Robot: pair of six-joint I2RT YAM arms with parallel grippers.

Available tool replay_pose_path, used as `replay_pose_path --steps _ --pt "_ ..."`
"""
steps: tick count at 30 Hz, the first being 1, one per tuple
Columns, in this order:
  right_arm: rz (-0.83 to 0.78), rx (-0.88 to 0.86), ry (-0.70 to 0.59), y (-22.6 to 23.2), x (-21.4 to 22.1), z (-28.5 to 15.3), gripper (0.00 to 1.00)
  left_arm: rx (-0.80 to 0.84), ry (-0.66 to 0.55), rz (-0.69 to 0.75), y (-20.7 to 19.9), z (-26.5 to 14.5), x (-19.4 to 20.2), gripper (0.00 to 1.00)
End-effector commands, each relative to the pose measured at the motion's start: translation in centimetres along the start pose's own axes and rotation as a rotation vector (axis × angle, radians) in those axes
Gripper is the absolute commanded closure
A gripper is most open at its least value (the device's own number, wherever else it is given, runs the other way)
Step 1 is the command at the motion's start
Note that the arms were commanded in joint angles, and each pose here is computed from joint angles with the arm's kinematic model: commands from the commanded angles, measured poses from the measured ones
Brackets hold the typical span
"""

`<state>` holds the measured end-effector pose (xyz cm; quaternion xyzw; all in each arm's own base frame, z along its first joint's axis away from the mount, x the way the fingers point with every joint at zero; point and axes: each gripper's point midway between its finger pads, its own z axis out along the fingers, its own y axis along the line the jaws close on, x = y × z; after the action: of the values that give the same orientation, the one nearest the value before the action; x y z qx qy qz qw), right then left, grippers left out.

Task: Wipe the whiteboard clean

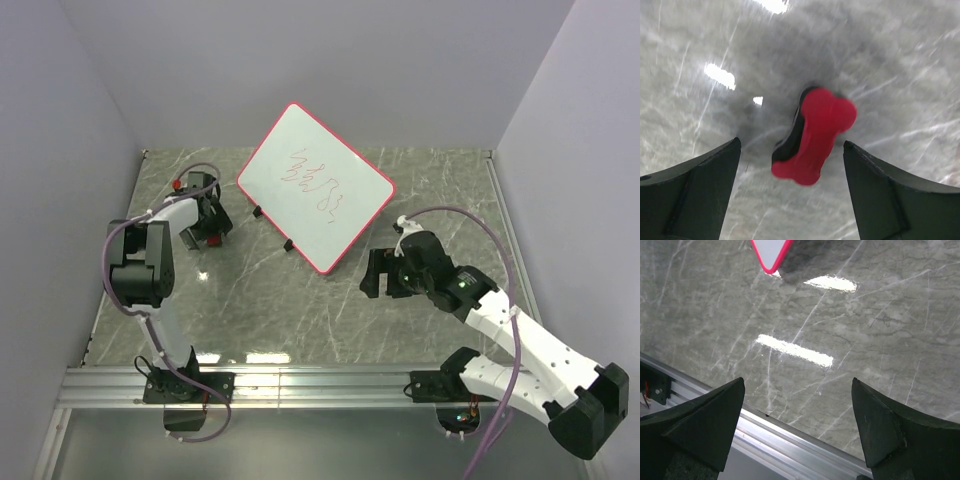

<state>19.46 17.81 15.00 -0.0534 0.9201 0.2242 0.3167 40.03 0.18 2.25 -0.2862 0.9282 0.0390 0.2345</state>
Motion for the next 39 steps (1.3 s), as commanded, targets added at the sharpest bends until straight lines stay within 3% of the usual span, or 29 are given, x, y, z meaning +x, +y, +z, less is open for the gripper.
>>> replay_pose_path --steps 1,5,9,14,18,26,30,35,38,39 --pt "-0.004 -0.006 -0.047 0.8 -2.0 -0.2 0.07 0.008 -0.034 0.021 -0.9 0.5 -1.4 0.13" --pt "-0.009 -0.016 -0.073 1.4 -3.4 0.2 0.07 0.024 -0.020 0.058 -1.6 1.3 -1.7 0.21" --pt "-0.015 0.033 -0.112 0.7 -6.2 0.3 0.07 0.046 -0.009 0.064 -2.3 1.3 -1.9 0.45" --pt "0.092 0.152 -0.256 -3.0 -13.4 -1.1 0.07 0.058 0.007 0.075 -2.9 1.1 -0.6 0.66" --pt "0.232 0.074 -0.276 -3.6 -17.9 -0.2 0.08 0.082 0.045 0.079 -3.6 0.7 0.9 1.00" --pt "0.388 -0.247 -0.269 -3.5 -26.8 4.0 0.14 0.264 -0.126 0.107 -11.7 -9.4 -3.8 1.00" --pt "0.366 -0.310 -0.280 -3.5 -30.0 5.4 0.16 0.376 -0.139 0.139 -16.4 -13.8 -4.0 1.00" --pt "0.390 -0.363 -0.226 -3.5 -29.6 7.9 0.21 0.532 -0.131 0.197 -22.5 -18.0 -2.1 1.00" --pt "0.386 -0.399 -0.196 -2.8 -28.4 8.6 0.33 0.620 -0.095 0.244 -25.8 -19.5 0.2 1.00" --pt "0.388 -0.404 -0.176 -2.6 -27.6 9.0 0.41 0.641 -0.087 0.259 -26.6 -19.9 0.8 1.00"
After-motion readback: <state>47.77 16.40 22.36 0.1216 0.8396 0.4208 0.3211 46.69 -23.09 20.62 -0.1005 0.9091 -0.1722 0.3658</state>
